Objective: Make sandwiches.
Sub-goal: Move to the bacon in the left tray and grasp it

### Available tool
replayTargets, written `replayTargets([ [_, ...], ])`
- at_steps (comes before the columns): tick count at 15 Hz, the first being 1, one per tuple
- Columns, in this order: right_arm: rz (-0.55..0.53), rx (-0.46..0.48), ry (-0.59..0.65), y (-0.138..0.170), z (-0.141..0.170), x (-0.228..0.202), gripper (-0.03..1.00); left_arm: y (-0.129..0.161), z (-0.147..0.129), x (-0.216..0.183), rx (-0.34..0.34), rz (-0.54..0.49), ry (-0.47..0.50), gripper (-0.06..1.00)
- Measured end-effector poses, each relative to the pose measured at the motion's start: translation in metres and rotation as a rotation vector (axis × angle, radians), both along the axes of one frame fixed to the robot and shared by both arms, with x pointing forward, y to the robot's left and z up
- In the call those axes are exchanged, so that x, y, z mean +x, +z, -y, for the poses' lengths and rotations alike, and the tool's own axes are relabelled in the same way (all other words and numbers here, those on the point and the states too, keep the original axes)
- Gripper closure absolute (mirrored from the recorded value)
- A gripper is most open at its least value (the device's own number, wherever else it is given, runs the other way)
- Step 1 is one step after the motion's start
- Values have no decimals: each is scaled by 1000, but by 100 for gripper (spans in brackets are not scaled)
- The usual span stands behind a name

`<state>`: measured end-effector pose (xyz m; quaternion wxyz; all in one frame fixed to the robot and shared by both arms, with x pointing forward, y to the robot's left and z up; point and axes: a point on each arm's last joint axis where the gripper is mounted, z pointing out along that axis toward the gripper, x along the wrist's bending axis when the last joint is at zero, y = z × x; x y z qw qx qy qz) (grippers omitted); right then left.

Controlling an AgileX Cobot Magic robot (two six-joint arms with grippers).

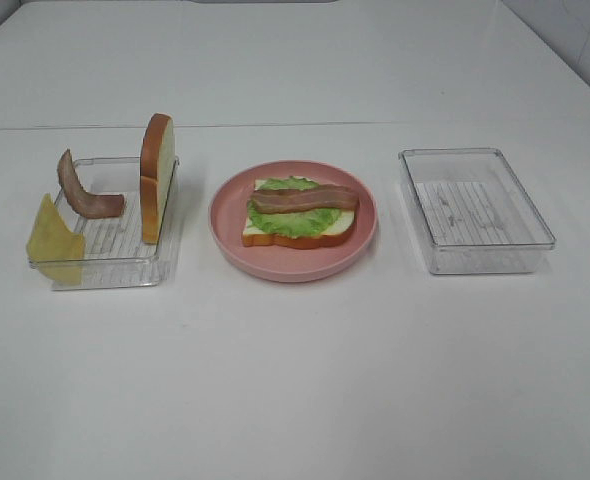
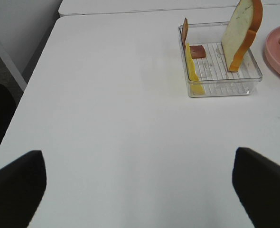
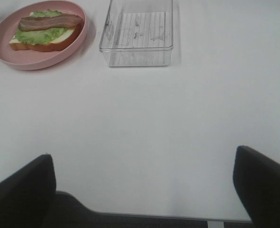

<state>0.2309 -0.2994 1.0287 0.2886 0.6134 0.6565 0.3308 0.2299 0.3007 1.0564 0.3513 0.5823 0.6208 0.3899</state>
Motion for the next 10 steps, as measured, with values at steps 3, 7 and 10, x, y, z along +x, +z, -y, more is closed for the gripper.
replayTargets([
  [3,0,0,0,0,0,0,0,0,0,1,-1,-11,0,-4],
  [7,0,0,0,0,0,0,0,58,-5,54,-27,-326,0,-2],
  [10,0,0,0,0,0,0,0,98,-10,116,-35,-410,1,-1],
])
